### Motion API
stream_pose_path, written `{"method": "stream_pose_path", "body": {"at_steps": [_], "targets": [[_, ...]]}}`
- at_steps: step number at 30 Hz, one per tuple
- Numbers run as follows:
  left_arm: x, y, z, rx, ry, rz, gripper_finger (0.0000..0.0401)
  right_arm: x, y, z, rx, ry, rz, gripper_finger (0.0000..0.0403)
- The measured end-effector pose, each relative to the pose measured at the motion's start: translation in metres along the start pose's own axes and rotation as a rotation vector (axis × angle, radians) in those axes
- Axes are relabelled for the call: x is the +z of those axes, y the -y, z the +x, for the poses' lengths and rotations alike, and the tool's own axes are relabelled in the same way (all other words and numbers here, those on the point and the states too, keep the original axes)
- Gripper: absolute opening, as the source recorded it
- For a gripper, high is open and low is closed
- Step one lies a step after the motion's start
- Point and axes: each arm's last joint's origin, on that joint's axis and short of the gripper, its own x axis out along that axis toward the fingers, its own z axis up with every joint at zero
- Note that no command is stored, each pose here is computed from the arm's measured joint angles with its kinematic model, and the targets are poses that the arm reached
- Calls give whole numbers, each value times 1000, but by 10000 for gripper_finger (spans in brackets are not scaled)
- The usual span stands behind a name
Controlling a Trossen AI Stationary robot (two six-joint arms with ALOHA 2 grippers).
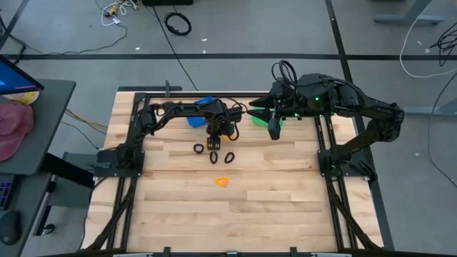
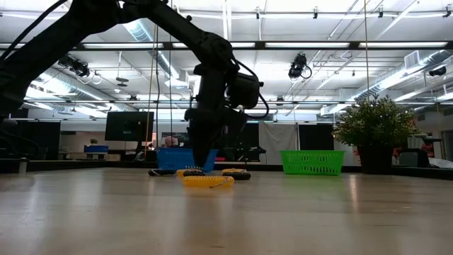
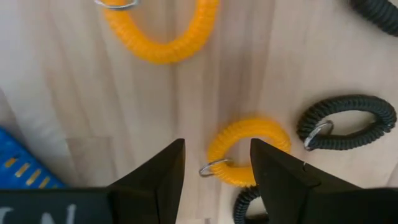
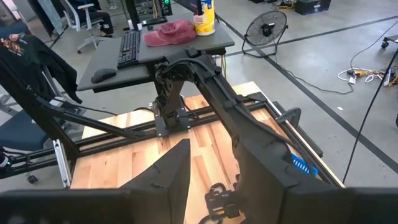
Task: Sort spring keychains
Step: Put the yellow spring keychain into the blue bin
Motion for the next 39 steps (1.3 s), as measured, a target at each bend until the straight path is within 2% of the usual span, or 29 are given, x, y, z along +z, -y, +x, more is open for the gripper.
{"method": "stream_pose_path", "body": {"at_steps": [5, 13, 25, 29, 39], "targets": [[-3, -6, 0, -48, 7, -12, 174, 0, 0, 0, 0, 0, 0, 136], [-8, -3, -1, -106, -26, 37, 172, 0, 0, 0, 0, 0, 0, 136], [-7, -4, 2, -94, -27, 42, 172, 0, 0, 0, 0, -1, 1, 136], [-11, 1, -3, -101, -64, -14, 172, 0, 0, 0, 0, -1, 1, 136], [-9, 22, -22, -110, -16, 54, 170, 0, 0, 0, -1, -5, -1, 136]]}}
